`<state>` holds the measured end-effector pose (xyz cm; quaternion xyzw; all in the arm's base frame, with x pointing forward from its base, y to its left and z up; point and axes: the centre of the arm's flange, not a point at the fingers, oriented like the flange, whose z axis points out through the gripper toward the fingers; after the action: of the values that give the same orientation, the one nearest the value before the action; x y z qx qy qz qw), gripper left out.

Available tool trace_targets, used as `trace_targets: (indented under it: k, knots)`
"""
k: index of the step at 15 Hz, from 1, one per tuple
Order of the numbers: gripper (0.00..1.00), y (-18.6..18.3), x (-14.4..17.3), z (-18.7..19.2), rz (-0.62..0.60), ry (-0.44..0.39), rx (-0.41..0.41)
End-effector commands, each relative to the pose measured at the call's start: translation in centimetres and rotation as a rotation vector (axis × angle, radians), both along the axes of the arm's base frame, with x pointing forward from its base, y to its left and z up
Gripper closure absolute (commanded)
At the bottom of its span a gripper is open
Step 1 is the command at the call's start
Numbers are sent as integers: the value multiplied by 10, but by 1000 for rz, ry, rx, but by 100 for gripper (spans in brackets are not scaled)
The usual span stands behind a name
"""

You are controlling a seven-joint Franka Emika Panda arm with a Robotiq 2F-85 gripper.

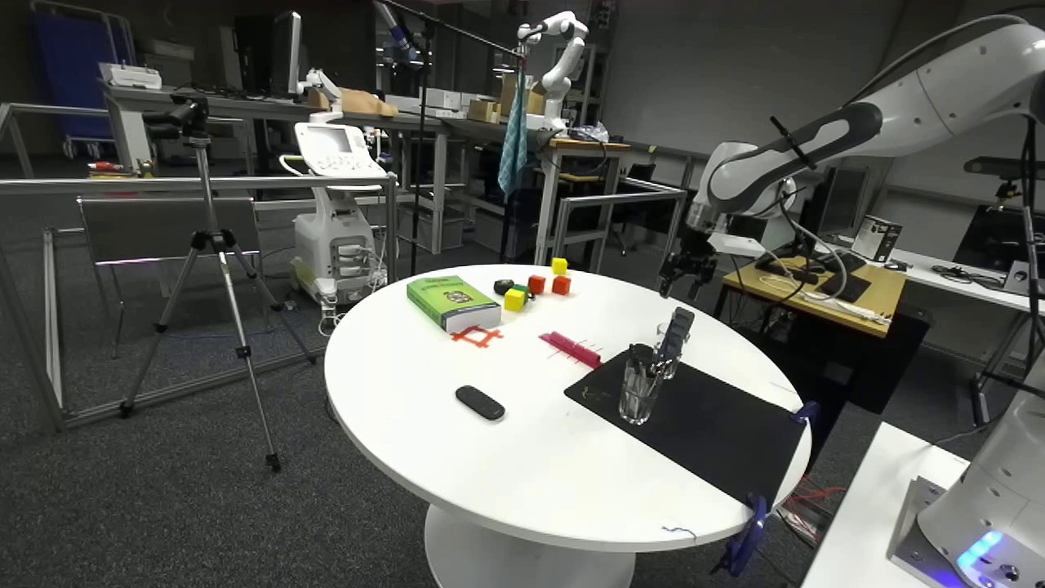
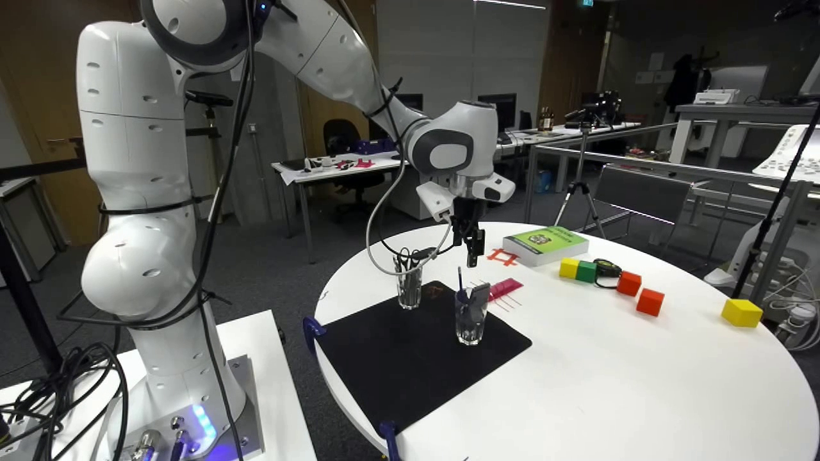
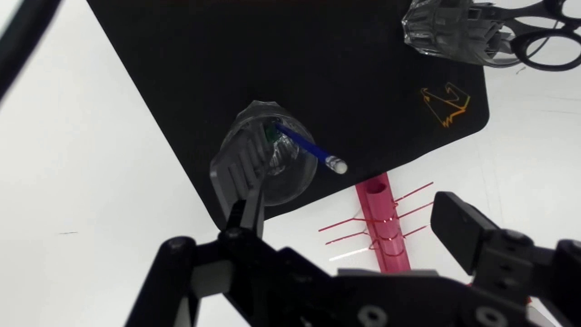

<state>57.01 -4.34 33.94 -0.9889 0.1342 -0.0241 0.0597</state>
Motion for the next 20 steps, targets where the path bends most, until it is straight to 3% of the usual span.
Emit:
trace_targets:
  k: [1, 10, 20]
  knots:
    - [0, 24, -2, 20, 30, -35, 53]
    - [0, 95, 3, 26, 38, -65, 136]
    - [0, 144, 2, 15, -21, 0, 116]
